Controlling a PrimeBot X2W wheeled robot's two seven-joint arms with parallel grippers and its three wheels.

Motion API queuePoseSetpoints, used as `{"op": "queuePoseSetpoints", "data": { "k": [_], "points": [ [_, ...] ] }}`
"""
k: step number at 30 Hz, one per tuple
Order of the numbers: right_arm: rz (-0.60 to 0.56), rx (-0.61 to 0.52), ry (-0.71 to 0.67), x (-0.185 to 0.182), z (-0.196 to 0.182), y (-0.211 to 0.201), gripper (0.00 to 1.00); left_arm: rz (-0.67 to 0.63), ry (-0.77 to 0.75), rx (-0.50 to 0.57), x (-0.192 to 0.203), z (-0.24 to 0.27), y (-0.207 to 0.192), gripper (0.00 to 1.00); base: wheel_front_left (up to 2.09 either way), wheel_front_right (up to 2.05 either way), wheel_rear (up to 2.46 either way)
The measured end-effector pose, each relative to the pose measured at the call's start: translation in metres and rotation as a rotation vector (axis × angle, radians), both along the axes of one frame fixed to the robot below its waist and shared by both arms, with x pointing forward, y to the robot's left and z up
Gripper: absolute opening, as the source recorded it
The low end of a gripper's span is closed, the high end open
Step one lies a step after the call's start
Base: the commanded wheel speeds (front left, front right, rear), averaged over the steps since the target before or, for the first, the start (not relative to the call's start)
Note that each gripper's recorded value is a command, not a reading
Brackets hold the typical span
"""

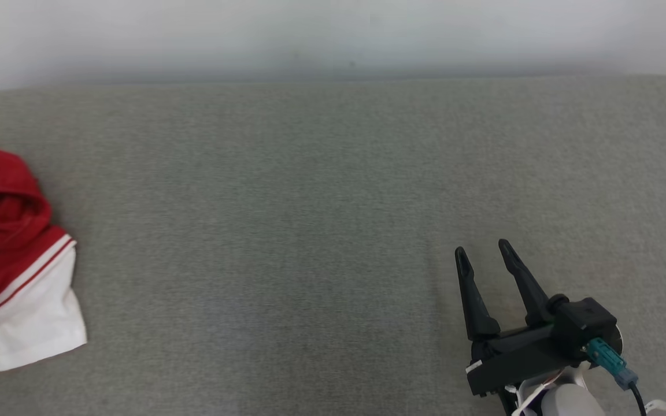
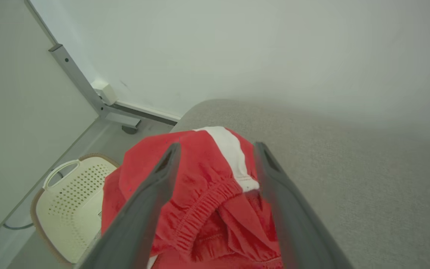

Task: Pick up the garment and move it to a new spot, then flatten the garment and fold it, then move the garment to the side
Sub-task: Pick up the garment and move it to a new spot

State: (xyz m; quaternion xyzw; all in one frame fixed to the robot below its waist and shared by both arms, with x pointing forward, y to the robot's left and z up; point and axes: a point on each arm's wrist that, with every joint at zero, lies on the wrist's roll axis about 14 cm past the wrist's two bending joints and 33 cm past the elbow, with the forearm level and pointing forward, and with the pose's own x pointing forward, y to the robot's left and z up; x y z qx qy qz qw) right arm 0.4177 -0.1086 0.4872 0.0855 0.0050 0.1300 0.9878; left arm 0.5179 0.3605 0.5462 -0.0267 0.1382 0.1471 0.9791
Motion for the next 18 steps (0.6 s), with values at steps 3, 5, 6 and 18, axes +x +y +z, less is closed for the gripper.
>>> {"op": "queuePoseSetpoints", "data": {
  "k": [3,5,6,18],
  "points": [
    [-0.028,-0.005,0.012,0.001,-0.005,-0.01,1.0,0.01,0.118,0.005,0.004,-0.029,0.003,1.0,0.0,0.0,0.0],
    [-0.045,-0.01,0.018,0.003,-0.008,-0.016,1.0,0.024,0.195,0.001,0.004,-0.05,0.005,1.0,0.0,0.0,0.0],
    [-0.054,-0.011,0.02,0.003,-0.009,-0.02,1.0,0.023,0.233,0.013,0.004,-0.059,0.005,1.0,0.0,0.0,0.0],
    [-0.126,-0.022,0.083,0.002,-0.032,-0.045,1.0,0.071,0.559,0.04,-0.006,-0.135,0.006,0.0,0.0,0.0,0.0]
  ]
}}
